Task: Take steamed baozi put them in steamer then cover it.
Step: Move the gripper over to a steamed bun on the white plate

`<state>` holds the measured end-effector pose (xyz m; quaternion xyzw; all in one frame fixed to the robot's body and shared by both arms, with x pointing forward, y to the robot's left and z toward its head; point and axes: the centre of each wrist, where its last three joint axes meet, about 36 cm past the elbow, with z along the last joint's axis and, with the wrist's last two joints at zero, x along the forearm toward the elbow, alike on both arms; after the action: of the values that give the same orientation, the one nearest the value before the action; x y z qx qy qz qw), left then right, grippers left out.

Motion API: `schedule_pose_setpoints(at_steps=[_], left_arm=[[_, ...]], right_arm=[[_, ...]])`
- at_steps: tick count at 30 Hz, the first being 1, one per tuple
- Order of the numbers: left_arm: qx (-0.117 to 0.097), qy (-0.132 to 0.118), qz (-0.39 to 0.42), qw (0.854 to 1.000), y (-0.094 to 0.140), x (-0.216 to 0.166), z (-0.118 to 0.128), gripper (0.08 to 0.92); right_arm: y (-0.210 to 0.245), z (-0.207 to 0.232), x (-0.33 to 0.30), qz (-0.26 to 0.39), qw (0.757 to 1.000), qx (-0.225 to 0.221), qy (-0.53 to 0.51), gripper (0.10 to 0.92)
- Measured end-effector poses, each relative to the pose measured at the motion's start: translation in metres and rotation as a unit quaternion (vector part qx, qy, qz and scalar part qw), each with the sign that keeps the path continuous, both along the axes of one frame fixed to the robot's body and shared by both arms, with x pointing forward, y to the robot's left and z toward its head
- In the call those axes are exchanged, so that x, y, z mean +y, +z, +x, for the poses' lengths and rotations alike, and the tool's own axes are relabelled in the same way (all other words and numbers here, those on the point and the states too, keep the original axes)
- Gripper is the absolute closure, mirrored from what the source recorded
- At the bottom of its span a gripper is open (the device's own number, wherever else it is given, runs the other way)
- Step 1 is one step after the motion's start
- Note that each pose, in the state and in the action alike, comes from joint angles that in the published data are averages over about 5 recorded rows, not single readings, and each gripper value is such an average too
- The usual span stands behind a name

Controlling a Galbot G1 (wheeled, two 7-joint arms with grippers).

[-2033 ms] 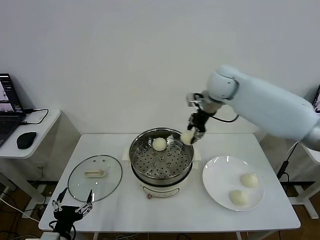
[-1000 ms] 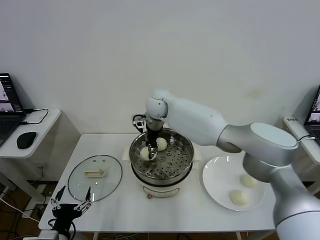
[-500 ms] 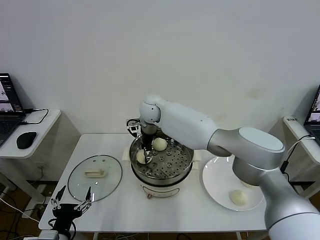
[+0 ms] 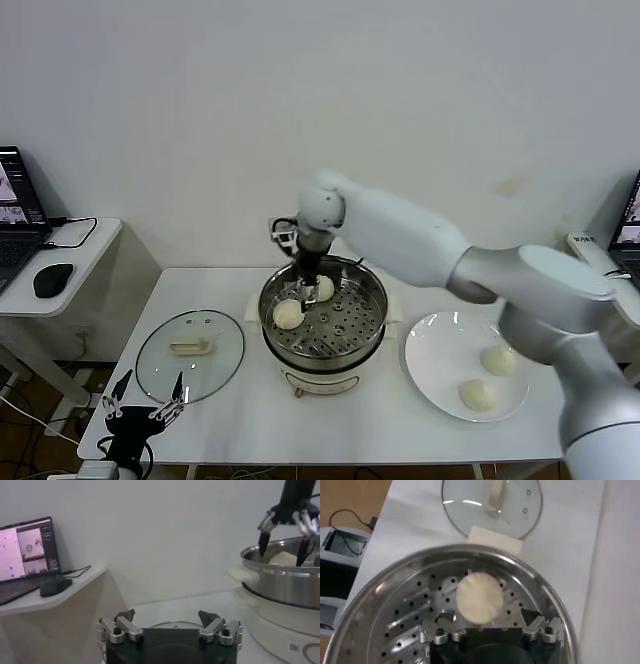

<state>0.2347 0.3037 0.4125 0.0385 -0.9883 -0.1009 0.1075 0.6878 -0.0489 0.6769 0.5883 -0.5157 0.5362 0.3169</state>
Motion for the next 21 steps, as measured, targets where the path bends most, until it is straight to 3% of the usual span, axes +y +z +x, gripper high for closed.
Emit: schedule_pose_setpoints(at_steps=[11,21], left_arm=[[0.008,-0.002,0.006,1.000,0.000,0.001,-0.008,0.177],[0.016,-0.004,0.006,1.000,-0.001,-0.004,-0.013,0.177]], right_arm=[[0.043,-0.026,-0.126,-0.013,0.999,-0.042,-0.019,0.200],[0.007,-0.069,-0.229,-0.049,0.996,-0.041,-0.054,0.200]])
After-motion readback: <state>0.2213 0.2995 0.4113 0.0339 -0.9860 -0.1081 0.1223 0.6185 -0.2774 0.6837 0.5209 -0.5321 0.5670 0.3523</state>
